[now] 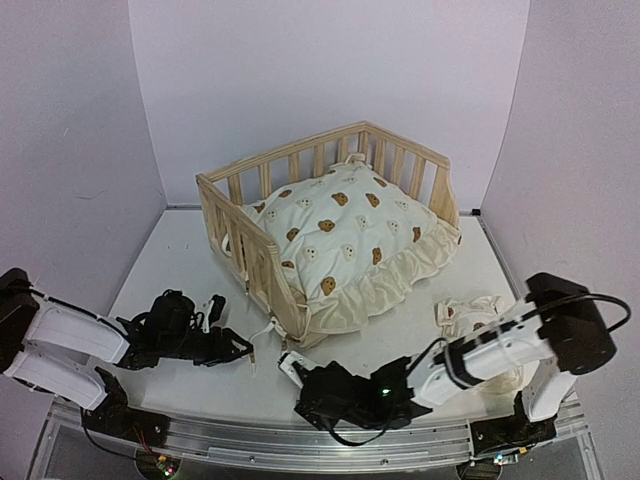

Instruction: Set up the pet bed

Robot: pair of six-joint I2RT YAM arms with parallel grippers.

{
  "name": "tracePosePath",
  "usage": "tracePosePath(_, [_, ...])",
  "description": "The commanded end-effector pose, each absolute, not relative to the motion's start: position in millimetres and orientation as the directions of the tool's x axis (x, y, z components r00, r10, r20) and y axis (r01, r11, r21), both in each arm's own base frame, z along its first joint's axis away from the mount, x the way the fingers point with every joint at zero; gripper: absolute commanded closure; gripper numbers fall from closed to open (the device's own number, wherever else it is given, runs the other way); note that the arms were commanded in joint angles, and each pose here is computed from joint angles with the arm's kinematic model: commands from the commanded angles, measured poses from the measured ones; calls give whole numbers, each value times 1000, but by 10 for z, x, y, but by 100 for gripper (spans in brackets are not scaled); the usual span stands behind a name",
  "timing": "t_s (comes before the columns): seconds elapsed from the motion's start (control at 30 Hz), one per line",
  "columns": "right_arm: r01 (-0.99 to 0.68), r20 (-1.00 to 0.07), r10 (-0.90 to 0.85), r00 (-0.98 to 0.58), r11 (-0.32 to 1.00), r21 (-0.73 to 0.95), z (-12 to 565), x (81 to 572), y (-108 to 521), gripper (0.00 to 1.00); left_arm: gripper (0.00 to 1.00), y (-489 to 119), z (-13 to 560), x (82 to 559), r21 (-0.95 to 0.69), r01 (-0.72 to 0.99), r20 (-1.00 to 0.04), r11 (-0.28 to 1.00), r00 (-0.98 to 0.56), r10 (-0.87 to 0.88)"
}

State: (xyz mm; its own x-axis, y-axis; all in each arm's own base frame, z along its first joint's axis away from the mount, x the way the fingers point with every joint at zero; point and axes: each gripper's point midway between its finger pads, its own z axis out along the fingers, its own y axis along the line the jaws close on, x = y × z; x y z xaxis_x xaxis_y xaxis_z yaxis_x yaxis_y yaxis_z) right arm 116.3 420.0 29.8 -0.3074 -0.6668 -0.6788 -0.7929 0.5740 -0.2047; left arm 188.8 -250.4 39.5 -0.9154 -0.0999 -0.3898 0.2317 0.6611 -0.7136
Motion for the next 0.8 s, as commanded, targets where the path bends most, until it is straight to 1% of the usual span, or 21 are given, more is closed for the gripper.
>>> tracePosePath(0.0, [-798,-598,-652,-466,602,-35,566,854,3690,19,47,-2331,550,1976,-701,183,-426,689,-883,-198])
tracePosePath(0.07, [-807,-620,-645,-447,590,-32,799,857,3654,10,41,-2260,622,1988,-688,166,-434,706,-875,-217])
tracePosePath(0.1, [-813,-644,-639,-421,580,-45,963,889,3687,7,34,-2215,664,2000,-673,157,-440,723,-870,-222])
tracePosePath(0.13, [-807,-666,-629,-401,586,-68,1126,962,3719,4,24,-2182,730,2024,-655,157,-457,739,-861,-222])
tracePosePath(0.17, [-803,-684,-617,-389,591,-77,1279,1039,3765,2,20,-2124,763,2027,-627,148,-464,765,-859,-214])
tracePosePath(0.27, [-772,-729,-559,-395,632,-66,1667,1378,3913,2,13,-1936,1005,2102,-544,138,-529,828,-822,-211])
tracePosePath(0.37, [-743,-765,-488,-420,669,-19,1962,1687,4046,2,11,-1780,1317,2146,-505,129,-586,854,-777,-230])
tracePosePath(0.47, [-744,-808,-465,-362,666,-51,2295,1896,4295,2,9,-1712,1641,2124,-525,149,-625,838,-736,-261])
tracePosePath(0.57, [-722,-811,-474,-342,686,-96,2425,2074,4490,2,9,-1643,1955,2099,-542,170,-658,823,-695,-290])
tracePosePath(0.67, [-680,-820,-462,-338,722,-127,2529,2231,4595,2,9,-1647,2255,2043,-557,236,-692,797,-662,-288])
tracePosePath(0.77, [-647,-835,-448,-319,747,-154,2613,2345,4663,2,9,-1558,2390,2017,-537,247,-722,807,-629,-288])
